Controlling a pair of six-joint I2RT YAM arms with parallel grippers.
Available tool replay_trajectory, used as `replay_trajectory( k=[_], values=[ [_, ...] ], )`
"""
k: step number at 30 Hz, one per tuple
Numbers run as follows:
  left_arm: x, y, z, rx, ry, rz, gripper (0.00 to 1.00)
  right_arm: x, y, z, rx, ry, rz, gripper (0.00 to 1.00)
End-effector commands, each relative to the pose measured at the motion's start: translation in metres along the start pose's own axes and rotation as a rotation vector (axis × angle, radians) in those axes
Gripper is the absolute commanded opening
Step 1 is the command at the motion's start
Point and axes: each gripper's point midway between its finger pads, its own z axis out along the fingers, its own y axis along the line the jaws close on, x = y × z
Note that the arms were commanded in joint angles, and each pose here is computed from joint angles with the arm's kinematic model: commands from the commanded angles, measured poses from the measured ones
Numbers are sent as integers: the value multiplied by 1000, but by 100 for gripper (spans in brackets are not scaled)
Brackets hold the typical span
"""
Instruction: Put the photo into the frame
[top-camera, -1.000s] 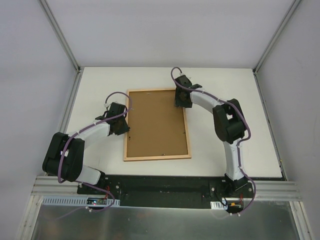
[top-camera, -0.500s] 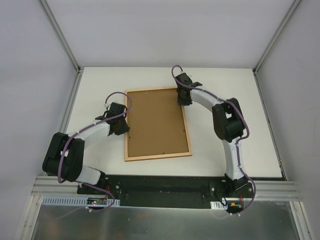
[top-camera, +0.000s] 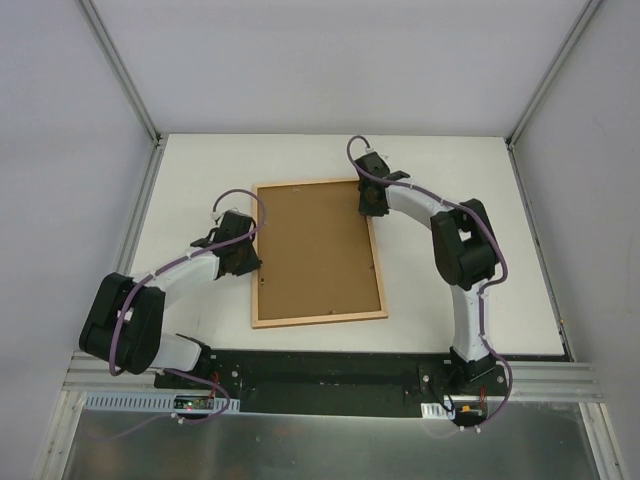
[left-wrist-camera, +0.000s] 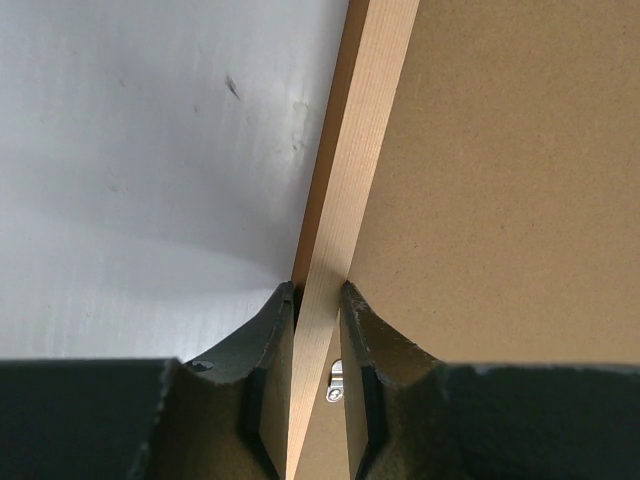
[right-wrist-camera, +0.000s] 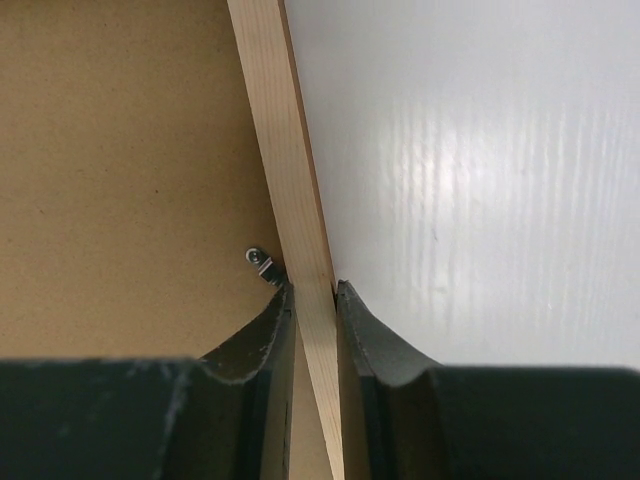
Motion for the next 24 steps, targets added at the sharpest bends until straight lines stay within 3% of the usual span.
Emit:
replay_trajectory(
  k=[1,4,8,14,24],
  values=[
    [28,0,-9,18,67,-8,5,24,-25,-22,28,36,33,1],
    [32,1,-12,28,69,-6,6,33,-31,-31,16,26,26,5],
    [34,7,-13,11,64,1,5,36,-36,-34,15,21,3,26],
    [32,8,-15,8,56,9,5,35,-32,-36,-18,18,-45,45],
    [30,8,-16,5,55,15,5,31,-23,-37,-63,23,-74,47]
  ],
)
